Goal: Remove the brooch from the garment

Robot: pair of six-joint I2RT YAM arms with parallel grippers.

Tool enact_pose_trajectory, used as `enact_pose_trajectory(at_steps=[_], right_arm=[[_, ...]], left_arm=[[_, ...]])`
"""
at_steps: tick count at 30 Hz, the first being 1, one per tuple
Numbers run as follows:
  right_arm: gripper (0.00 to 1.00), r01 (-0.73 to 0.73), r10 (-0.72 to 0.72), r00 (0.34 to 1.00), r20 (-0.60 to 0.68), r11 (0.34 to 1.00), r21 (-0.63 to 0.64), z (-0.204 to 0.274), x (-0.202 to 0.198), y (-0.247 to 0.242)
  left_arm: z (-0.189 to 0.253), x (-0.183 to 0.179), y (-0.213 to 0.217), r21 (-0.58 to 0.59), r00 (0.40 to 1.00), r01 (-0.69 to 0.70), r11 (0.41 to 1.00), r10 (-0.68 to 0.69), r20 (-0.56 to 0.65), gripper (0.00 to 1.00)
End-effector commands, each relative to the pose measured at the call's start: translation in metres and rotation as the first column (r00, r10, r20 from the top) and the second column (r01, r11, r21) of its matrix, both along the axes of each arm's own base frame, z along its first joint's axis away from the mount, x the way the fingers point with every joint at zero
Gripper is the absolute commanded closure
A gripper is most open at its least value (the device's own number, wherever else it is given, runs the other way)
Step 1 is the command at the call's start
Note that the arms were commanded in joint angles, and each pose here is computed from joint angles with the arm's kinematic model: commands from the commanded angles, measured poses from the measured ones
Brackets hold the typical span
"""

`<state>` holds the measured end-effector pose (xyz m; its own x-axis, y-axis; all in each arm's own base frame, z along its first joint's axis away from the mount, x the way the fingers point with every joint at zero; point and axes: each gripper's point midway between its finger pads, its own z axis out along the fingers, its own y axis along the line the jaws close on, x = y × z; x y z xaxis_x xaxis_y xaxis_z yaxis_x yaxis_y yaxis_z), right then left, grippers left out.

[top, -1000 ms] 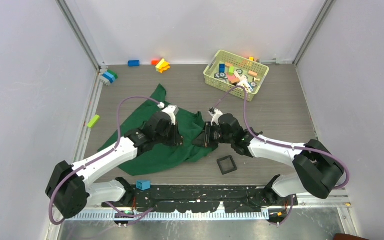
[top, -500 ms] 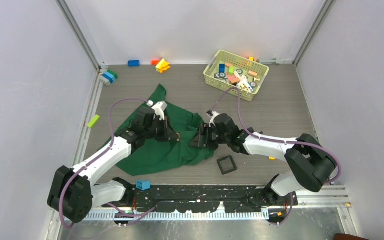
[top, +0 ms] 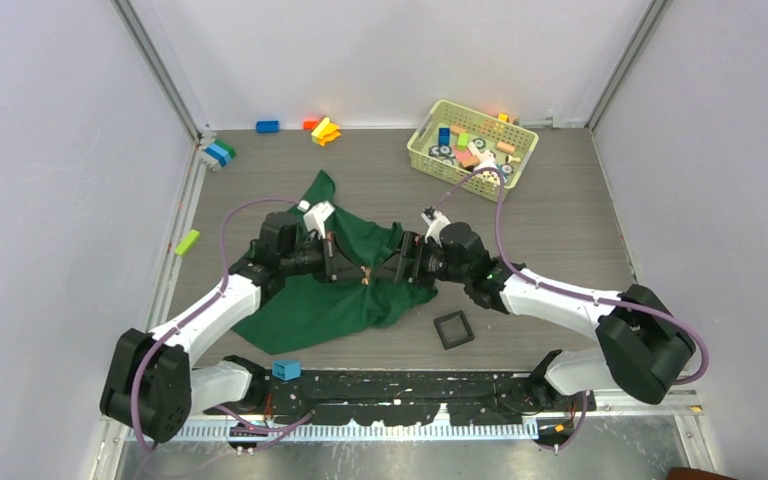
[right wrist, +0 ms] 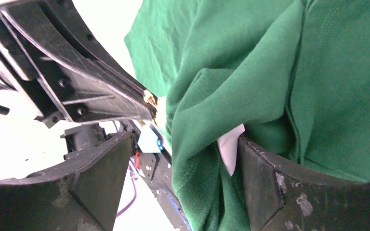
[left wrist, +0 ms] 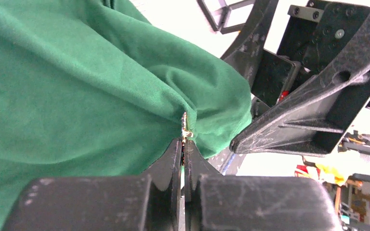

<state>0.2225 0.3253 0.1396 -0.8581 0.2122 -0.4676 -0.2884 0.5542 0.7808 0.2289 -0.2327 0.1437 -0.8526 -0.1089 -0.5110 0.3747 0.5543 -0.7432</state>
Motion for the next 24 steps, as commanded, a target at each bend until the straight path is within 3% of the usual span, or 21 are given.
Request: enact_pose_trajectory(at_steps=[1,5,13,21,24], right_arm=[[0.16,0.037,-0.049,0.997,0.064,0.982,0.183,0.04,0.015,0.011],[0.15,0.088,-0.111,0.992,0.052,0.942,0.324,0.05,0.022,0.004],[0.41,0.041,-0.055,0.998,0.019,0.9,0.435,0.054,0.018,0.012],[0.48,0.013,-0.02,1.0,0.009,0.869,0.494,0.055,0.015,0.016],[0.57,0.011,-0.018,1.0,0.009,0.859,0.512,0.055,0.015,0.015]], left_arm=[[0.028,-0.008,-0.017,-0.141,0.991,0.121,0.983,-0.113,0.067,1.0],[0.033,-0.01,-0.019,-0.18,0.991,0.128,0.975,-0.117,0.071,1.0],[0.041,-0.011,-0.022,-0.214,0.987,0.151,0.965,-0.133,0.094,1.0],[0.039,-0.01,-0.021,-0.206,0.988,0.141,0.968,-0.125,0.089,1.0],[0.039,-0.009,-0.02,-0.209,0.989,0.136,0.968,-0.119,0.092,1.0]])
